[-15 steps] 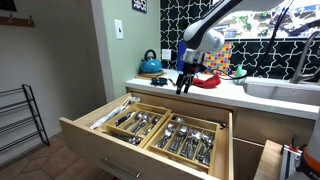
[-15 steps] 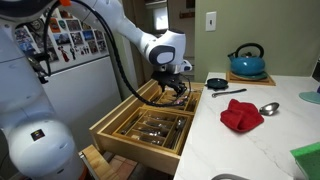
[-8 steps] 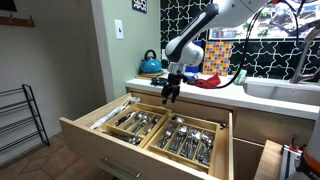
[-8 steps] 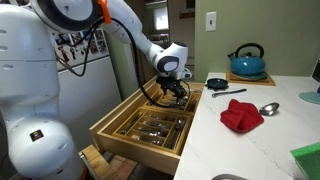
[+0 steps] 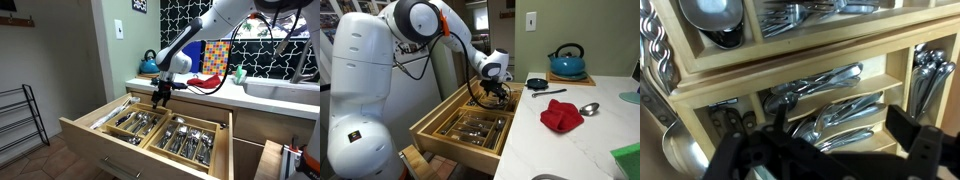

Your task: Remove a teaspoon from the drawer and put it on the counter

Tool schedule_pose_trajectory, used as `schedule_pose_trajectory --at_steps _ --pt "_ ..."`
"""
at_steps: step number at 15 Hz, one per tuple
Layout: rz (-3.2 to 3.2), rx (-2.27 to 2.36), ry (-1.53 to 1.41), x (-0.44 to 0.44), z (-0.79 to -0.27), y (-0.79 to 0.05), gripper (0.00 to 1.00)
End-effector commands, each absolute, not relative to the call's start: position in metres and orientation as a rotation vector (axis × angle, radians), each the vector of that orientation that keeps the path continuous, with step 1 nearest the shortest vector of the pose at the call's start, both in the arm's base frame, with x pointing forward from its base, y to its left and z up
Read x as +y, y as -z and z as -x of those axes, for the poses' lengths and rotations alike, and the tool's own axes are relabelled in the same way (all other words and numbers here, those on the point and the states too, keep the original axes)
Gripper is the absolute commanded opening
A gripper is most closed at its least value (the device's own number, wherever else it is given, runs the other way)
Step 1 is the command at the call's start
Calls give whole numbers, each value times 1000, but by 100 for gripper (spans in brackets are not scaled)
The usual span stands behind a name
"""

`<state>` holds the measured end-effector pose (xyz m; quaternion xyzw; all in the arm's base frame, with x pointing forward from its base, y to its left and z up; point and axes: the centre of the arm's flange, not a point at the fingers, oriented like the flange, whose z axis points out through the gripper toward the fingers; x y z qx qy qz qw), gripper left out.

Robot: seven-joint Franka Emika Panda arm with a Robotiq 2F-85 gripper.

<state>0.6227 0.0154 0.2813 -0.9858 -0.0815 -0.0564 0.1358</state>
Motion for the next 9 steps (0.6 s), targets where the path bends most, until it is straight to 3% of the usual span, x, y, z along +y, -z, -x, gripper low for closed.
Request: schedule_pose_trajectory --at_steps 1,9 --pt "2854 -235 165 15 -624 -281 100" --pt "2808 -267 145 25 -646 -266 100"
